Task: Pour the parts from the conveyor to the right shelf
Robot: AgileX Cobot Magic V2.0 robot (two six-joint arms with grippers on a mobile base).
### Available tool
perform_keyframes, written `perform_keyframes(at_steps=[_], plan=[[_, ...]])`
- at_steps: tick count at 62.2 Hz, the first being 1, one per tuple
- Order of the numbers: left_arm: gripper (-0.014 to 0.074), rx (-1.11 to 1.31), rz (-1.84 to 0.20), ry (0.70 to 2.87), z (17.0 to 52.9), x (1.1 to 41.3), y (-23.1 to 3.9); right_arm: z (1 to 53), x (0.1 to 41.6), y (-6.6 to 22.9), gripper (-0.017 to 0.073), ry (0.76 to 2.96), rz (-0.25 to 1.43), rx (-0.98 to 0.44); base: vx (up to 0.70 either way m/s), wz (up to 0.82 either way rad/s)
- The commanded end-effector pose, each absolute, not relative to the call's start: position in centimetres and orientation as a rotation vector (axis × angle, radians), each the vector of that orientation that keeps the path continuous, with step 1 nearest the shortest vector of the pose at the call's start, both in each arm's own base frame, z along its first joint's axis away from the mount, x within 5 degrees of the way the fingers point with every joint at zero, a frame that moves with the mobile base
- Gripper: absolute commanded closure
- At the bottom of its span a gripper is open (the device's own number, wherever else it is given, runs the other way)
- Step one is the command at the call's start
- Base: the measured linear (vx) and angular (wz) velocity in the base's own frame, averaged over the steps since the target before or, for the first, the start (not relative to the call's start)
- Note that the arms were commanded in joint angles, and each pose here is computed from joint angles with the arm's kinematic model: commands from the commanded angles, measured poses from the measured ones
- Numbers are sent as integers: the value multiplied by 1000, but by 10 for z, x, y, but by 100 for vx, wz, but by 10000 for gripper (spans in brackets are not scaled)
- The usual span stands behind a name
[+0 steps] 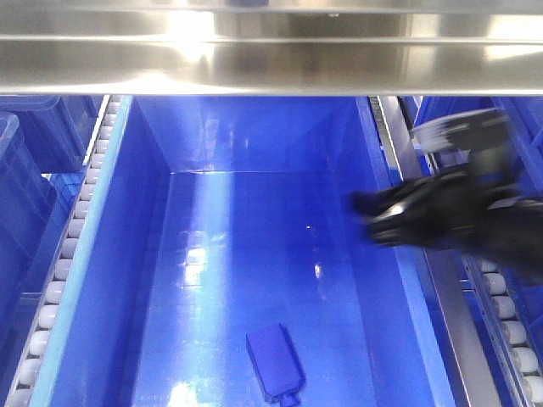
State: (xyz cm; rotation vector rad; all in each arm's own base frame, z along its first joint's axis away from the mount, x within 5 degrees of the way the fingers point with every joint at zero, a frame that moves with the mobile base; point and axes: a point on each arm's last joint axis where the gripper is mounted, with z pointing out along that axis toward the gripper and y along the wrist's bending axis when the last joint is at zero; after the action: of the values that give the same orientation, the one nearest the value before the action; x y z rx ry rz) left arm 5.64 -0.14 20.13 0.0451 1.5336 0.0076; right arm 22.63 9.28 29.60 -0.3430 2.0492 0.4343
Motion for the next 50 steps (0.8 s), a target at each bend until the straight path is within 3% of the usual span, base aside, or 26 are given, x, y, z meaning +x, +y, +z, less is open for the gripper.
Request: perform_keyframes(at_steps=[1,24,37,50], plan=[[600,38,0,1480,198,56,-1,316,222,78,68,1988,398,-322,0,0],[600,38,0,1480,198,56,-1,340,194,61,103,1926,338,-332,0,0],[600,38,0,1480,198,56,-1,317,174,50,103,1966,287,-272,0,0],[600,38,0,1480,198,56,-1,302,129,38,103,1866,280,-232,0,0]])
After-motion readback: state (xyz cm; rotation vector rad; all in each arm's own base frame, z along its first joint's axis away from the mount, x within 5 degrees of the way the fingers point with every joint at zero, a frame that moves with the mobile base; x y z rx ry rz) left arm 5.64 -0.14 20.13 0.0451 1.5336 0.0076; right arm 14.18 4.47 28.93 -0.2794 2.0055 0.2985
